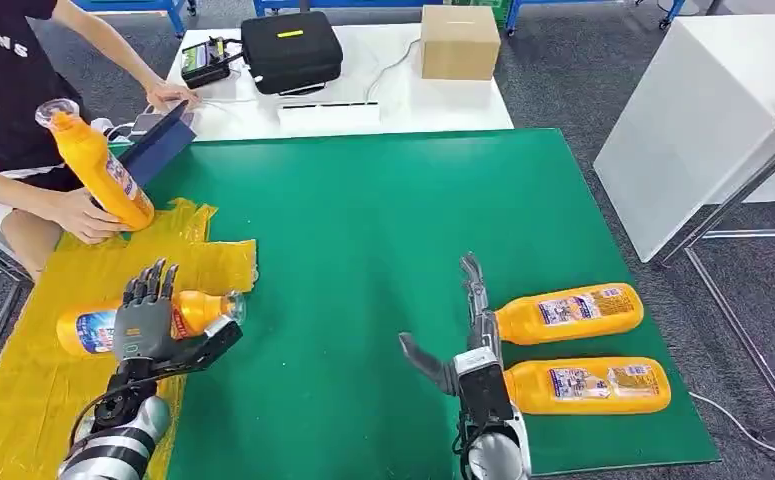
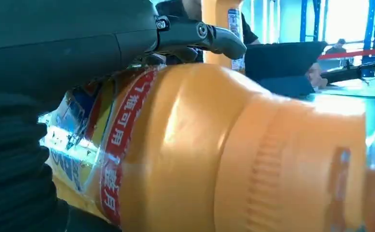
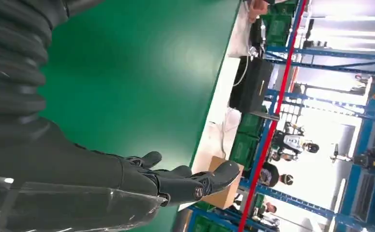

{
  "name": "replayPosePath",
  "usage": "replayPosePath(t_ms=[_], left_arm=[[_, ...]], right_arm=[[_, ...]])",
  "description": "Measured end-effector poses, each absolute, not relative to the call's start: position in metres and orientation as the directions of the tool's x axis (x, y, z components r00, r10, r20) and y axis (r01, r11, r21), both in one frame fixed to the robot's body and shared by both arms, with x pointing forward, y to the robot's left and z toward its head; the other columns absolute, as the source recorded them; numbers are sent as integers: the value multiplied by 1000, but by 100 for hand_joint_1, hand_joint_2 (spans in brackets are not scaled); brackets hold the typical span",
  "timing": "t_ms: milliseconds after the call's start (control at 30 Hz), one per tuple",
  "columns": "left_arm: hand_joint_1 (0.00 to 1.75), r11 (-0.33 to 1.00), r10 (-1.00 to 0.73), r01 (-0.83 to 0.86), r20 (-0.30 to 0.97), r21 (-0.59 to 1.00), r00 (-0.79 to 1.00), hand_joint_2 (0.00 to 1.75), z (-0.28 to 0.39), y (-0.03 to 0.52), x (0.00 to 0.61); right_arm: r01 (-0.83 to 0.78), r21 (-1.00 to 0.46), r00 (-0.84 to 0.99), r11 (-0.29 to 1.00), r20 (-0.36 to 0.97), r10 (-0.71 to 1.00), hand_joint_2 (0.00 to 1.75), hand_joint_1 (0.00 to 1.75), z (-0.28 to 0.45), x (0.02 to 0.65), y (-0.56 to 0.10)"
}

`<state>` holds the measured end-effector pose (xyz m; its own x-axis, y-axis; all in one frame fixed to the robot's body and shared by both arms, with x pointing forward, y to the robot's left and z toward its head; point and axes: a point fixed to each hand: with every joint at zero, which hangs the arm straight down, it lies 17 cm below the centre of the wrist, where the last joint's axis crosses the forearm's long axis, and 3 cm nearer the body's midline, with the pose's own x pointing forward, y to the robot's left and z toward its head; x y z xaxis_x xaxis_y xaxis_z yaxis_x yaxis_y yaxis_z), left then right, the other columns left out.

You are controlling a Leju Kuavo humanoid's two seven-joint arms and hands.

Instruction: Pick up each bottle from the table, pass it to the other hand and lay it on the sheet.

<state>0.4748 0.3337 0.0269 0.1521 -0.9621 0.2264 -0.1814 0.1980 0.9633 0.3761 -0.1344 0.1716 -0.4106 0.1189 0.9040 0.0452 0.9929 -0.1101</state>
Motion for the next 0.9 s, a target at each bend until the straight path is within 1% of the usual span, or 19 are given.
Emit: replayPosePath(t_ms=[67,267,367,467,533,600,633,700,900], left_arm=[[0,228,-956,-184,256,956,142,175,27,330,473],[0,398,-903,-247,425,884,67,175,43,303,453],[0,493,-856,-315,516,811,-13,175,72,286,441],[0,562,-813,-373,576,738,-84,175,100,272,428],[0,654,-740,-384,656,652,-147,175,116,265,421],[0,771,-614,-386,751,506,-243,175,137,261,412],[0,812,-556,-395,775,430,-301,175,153,259,405],[0,839,-511,-407,779,360,-365,175,174,259,396],[0,845,-489,-460,740,272,-461,175,216,264,376]], right_arm=[[45,-120,-407,992,904,128,175,0,170,376,-135],[43,-175,-405,984,897,177,175,0,166,374,-133],[53,-211,-414,976,885,213,175,0,167,371,-134],[70,-229,-423,971,875,237,175,0,171,369,-138],[74,-230,-424,970,874,240,175,0,172,369,-139],[75,-232,-418,970,876,242,175,0,170,368,-140],[76,-233,-414,969,877,244,175,0,169,368,-141],[79,-234,-410,969,878,246,175,0,167,367,-142],[90,-236,-406,968,878,252,175,0,166,367,-144]])
